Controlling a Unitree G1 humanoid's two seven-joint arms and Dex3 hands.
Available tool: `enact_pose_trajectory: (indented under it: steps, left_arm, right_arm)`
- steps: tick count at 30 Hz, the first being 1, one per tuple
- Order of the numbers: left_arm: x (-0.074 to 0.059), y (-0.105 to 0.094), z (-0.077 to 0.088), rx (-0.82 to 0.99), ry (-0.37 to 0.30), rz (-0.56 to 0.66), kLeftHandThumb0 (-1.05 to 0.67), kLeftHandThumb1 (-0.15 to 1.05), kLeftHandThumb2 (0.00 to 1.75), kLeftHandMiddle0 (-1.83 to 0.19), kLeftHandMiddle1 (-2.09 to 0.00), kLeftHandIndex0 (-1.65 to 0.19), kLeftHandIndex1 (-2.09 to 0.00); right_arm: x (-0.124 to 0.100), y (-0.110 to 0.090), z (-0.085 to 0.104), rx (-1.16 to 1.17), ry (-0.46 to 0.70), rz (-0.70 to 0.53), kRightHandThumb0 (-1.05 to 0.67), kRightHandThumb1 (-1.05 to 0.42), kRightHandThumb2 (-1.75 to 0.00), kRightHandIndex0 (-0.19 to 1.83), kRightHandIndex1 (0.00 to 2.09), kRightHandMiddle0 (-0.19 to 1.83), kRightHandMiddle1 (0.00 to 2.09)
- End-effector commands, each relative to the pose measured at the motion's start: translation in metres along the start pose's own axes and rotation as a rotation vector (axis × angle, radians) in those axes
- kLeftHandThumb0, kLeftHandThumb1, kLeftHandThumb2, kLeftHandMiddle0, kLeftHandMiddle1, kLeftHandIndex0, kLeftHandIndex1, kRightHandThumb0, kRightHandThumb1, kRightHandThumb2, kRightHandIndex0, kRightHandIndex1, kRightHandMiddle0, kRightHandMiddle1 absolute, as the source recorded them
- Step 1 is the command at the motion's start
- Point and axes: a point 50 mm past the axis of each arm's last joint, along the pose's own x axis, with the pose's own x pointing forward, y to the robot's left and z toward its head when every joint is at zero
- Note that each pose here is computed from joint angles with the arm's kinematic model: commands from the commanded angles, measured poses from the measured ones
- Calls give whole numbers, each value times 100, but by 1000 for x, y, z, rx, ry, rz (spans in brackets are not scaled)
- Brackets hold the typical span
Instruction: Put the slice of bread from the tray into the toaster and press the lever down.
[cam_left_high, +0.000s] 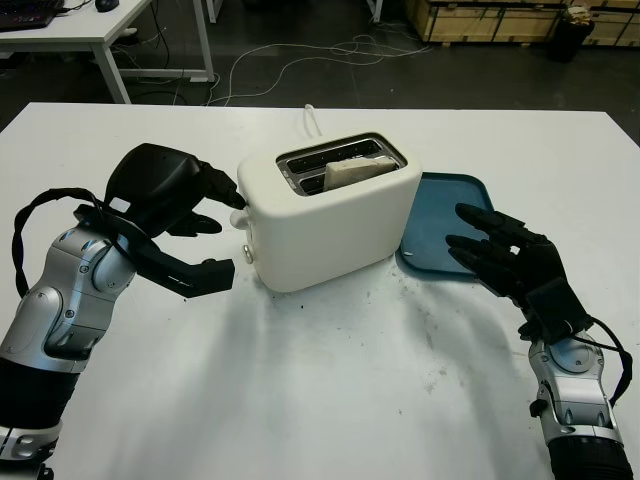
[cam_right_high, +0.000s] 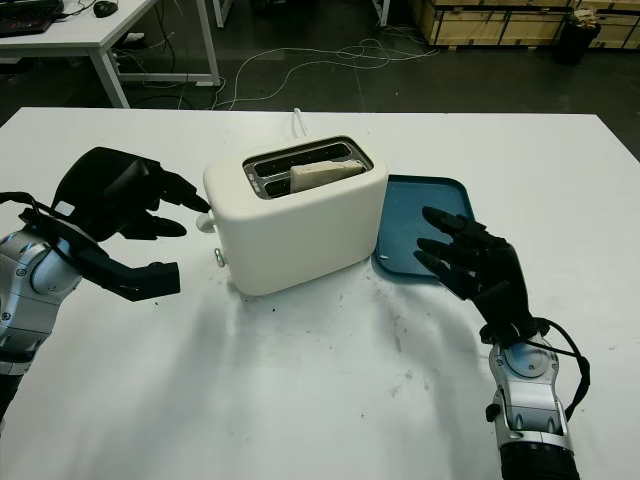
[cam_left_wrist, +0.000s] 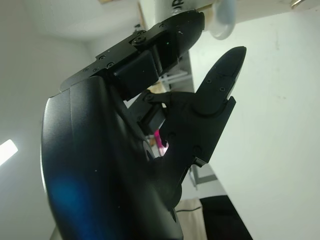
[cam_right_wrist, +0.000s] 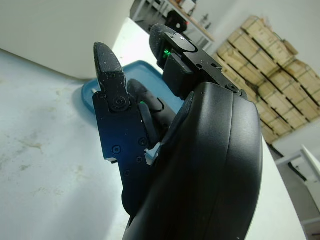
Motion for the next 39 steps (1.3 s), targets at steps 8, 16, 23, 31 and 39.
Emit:
enact_pose_trajectory:
  steps: [8, 16, 23, 31, 39]
  left_arm:
    - [3, 0, -2, 44, -2, -34, -22, 64, 0, -80, -174, -136, -4]
    - [2, -5, -2, 48, 9, -73, -23, 65, 0, -77, -174, -136, -3]
    - [4, -12, -7, 36, 51, -123, -24, 66, 0, -72, -174, -135, -1]
    - [10, -27, -11, 23, 87, -188, -24, 67, 0, -73, -166, -134, -1]
    - [10, -56, -2, -31, 69, -269, -24, 68, 0, -77, -150, -133, 0]
  right_arm:
    - [-1, 0, 0, 12, -4, -3, -38, -87, 0, 92, 0, 72, 0]
    - [-1, -1, 1, 13, 0, -2, -39, -87, 0, 92, 0, 71, 0]
    - [-1, -2, 2, 1, -10, -6, -39, -88, 0, 92, 0, 71, 0]
    - [-3, -3, 2, 11, -4, -12, -42, -87, 0, 92, 0, 72, 0]
    - [-7, -4, 1, 15, -17, -5, -41, -88, 0, 93, 0, 71, 0]
